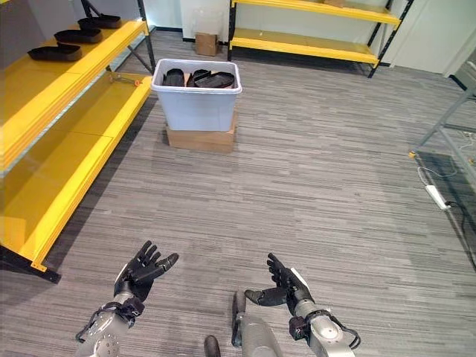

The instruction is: Move parts from the plastic box to the shelf.

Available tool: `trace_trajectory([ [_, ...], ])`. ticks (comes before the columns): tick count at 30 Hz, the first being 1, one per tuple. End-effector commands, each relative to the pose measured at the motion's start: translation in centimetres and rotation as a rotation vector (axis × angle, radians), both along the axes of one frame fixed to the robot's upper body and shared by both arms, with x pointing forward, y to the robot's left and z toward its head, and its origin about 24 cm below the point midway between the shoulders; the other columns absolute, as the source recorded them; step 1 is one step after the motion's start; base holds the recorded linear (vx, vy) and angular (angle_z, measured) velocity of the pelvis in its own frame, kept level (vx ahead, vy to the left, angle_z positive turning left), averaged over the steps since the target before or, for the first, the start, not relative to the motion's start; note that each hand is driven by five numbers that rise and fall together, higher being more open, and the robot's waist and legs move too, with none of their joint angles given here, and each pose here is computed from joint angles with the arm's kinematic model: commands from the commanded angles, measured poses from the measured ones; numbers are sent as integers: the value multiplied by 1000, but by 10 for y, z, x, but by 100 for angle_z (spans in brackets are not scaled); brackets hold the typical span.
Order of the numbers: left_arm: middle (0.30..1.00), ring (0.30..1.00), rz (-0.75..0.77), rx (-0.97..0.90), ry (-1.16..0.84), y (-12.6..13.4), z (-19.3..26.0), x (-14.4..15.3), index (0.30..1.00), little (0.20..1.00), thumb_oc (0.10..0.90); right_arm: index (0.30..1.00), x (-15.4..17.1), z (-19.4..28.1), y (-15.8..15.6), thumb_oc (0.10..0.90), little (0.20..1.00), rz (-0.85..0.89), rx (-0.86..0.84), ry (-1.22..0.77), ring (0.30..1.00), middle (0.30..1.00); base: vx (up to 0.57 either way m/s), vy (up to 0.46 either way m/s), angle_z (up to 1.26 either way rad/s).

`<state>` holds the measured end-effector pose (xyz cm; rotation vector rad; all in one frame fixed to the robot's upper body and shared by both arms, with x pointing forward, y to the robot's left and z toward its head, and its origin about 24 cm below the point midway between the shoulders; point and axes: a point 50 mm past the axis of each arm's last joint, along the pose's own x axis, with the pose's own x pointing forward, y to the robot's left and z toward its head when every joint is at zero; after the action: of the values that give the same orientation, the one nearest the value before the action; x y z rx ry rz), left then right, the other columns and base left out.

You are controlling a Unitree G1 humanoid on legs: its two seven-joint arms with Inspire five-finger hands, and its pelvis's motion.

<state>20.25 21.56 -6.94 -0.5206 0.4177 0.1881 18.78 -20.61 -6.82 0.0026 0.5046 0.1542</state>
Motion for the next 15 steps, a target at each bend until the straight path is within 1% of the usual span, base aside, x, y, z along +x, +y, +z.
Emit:
trace_trajectory([
  [1, 1000, 1000, -113, 3, -233, -12, 33, 19, 1000, 1000, 900, 1000, 30, 34, -4, 900, 1000, -33, 1, -223, 1000, 1000, 314, -159, 86],
  [4, 1000, 1000, -167, -12, -248, -27, 34, 17, 1000, 1000, 900, 1000, 29, 31, -3, 900, 1000, -61, -12, -215, 1000, 1000, 383, -239, 74],
  [5, 1000, 1000, -140, -64, -224, -29, 32, 16, 1000, 1000, 900, 1000, 30, 31, -2, 900, 1000, -59, -22, -216, 1000, 1000, 270, -188, 70],
  [7, 1000, 1000, -127, -110, -220, -31, 31, 16, 1000, 1000, 900, 1000, 30, 31, -1, 900, 1000, -58, -22, -218, 1000, 1000, 328, -215, 27],
  [10, 1000, 1000, -191, -112, -258, -39, 40, 15, 1000, 1000, 900, 1000, 32, 32, -1, 900, 1000, -62, -30, -205, 1000, 1000, 397, -272, -4],
  [15, 1000, 1000, -193, -131, -262, -39, 42, 15, 1000, 1000, 900, 1000, 28, 29, -4, 900, 1000, -58, -65, -179, 1000, 1000, 253, -210, -4],
])
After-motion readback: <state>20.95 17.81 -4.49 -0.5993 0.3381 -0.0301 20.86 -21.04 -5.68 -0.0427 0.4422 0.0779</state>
